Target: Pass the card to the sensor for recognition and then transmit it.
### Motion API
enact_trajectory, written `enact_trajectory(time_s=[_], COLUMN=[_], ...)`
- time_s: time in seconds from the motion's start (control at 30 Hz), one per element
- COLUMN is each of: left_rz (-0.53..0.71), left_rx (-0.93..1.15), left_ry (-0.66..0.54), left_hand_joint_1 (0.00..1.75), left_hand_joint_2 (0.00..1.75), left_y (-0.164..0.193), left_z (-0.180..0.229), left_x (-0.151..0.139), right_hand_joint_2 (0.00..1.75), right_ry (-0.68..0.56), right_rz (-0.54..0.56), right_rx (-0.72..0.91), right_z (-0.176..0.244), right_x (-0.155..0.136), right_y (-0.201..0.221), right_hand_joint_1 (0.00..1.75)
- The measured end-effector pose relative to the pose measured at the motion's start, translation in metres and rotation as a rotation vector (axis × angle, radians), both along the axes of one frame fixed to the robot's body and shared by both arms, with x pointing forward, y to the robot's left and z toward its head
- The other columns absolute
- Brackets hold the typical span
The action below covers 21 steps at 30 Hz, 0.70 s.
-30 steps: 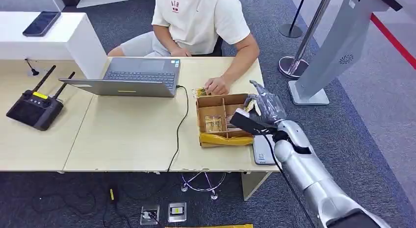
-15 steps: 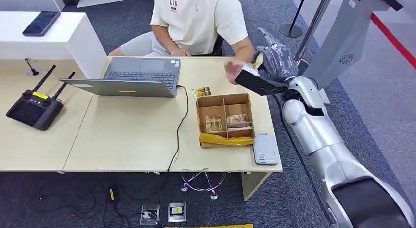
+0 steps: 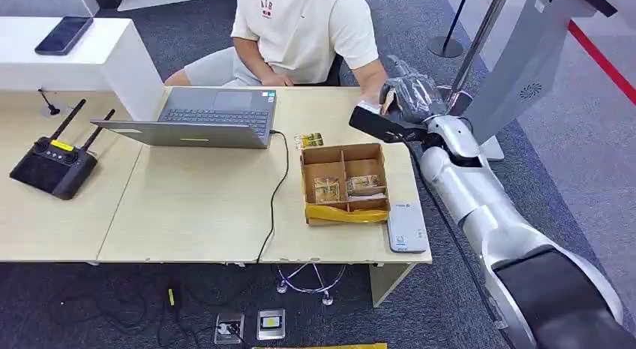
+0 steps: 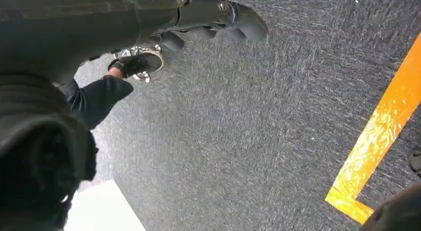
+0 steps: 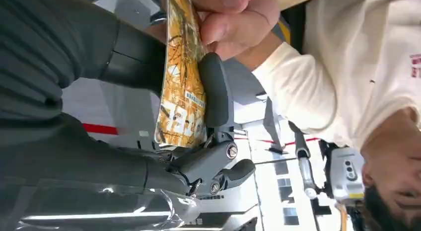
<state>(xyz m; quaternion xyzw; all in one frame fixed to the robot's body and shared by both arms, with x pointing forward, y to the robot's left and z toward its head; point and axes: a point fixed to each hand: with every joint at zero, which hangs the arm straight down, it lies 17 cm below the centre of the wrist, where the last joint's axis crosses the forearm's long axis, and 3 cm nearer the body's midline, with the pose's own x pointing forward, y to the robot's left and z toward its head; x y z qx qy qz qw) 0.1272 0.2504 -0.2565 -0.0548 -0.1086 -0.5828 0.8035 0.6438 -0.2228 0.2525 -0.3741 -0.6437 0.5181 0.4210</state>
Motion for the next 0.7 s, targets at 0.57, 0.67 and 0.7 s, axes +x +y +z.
enact_trajectory(time_s=[0.57, 0.67, 0.7], left_rz=[0.024, 0.041, 0.046], left_rx=[-0.013, -0.023, -0.027], left_ry=[0.015, 0.020, 0.021], left_hand_joint_1=[0.00, 0.00, 0.00], left_hand_joint_2=[0.00, 0.00, 0.00], left_y=[-0.003, -0.005, -0.005], left_z=[-0.001, -0.001, -0.001], left_x=[-0.008, -0.010, -0.010], right_hand_joint_2=[1.75, 1.75, 1.75], right_ry=[-0.347, -0.458, -0.468], right_rz=[-0.091, -0.134, -0.148], right_rx=[0.096, 0.186, 0.204], right_z=[0.057, 0.084, 0.087], right_x=[-0.004, -0.010, -0.011], right_y=[-0.039, -0.071, -0.083], right_hand_joint_1=[0.00, 0.00, 0.00])
